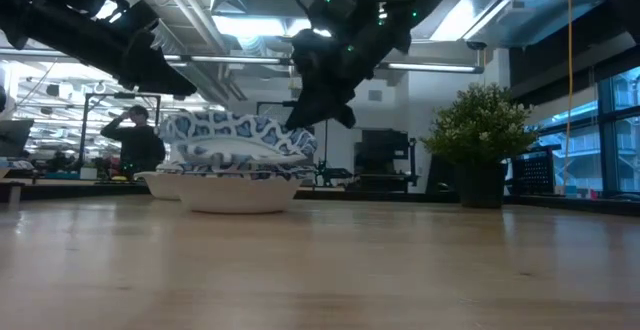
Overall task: Nest bowls inside each other
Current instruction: Stack the white patterned bowl on the other white patterned bowls
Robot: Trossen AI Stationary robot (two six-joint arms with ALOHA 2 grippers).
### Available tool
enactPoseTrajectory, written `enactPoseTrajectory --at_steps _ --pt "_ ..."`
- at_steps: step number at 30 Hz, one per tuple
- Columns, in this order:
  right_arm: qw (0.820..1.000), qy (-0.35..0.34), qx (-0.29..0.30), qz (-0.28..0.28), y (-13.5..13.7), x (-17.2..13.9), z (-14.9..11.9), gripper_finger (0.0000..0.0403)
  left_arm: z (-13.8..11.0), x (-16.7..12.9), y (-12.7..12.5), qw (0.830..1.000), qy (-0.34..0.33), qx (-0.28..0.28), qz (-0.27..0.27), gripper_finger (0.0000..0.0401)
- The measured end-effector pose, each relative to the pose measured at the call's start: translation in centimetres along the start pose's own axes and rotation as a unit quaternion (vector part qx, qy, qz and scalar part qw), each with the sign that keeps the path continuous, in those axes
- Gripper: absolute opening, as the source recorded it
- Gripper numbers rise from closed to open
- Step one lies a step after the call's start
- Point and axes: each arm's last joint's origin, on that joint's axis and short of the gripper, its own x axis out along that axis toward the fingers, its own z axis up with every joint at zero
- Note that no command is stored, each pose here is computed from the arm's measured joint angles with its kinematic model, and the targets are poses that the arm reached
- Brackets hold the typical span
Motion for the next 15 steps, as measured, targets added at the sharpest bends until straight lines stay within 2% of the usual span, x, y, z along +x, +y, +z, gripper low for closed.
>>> enactPoseTrajectory --at_steps 8,15 --pt "1.000 0.000 0.019 -0.005 -1.1 0.0 0.1 0.0008 0.0 0.0 0.0 1.000 0.000 0.000 0.000 0.0149" --pt "0.999 0.030 0.017 -0.002 -1.8 1.0 -0.6 0.0008 0.0 0.0 0.0 1.000 0.000 -0.001 0.000 0.0149"
